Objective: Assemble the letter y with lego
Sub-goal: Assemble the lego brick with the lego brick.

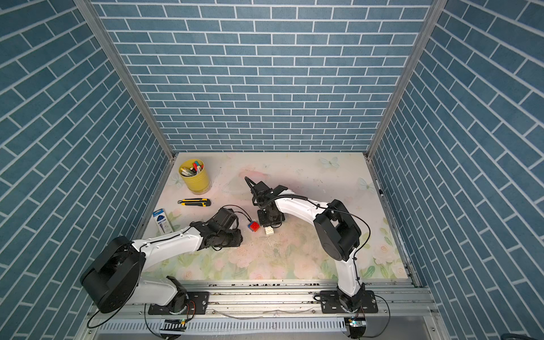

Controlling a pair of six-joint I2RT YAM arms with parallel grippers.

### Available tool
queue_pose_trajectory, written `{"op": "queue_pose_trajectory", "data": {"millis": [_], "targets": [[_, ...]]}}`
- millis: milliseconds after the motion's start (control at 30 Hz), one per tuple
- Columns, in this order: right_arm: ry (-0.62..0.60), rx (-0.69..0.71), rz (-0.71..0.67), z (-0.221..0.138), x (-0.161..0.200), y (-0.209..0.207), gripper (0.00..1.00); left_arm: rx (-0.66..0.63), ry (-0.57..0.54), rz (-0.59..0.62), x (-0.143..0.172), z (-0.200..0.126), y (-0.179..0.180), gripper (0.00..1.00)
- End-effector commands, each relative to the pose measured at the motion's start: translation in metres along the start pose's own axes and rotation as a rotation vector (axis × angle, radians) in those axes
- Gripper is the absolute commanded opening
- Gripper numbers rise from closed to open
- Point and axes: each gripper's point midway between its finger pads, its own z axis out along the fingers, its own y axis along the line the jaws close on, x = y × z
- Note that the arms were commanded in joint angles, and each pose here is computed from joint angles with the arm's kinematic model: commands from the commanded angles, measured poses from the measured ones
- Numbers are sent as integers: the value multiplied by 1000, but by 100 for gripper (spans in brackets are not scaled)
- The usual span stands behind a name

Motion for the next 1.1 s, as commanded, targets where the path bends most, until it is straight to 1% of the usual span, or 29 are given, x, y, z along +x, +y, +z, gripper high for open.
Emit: {"op": "queue_pose_trajectory", "data": {"millis": [0,133,333,433,567,700,867,967,1067], "targets": [[208,229,-1,51,62,-51,23,-65,68,-11,19,8,18,48],[179,198,-2,45,61,-44,23,-60,72,-10,19,9,17,48],[204,32,30,51,59,-14,23,-62,74,-8,19,9,17,48],[202,54,25,52,53,-17,23,-60,72,-8,18,9,17,48],[202,98,45,56,45,-32,23,-63,74,-8,19,9,18,48],[179,160,38,60,39,-44,22,-65,71,-7,20,9,19,48],[121,202,14,67,31,-51,22,-63,76,-8,19,10,18,48],[92,169,7,63,26,-45,22,-63,76,-9,20,10,18,48],[54,115,8,47,17,-34,22,-62,75,-9,19,9,17,48]]}}
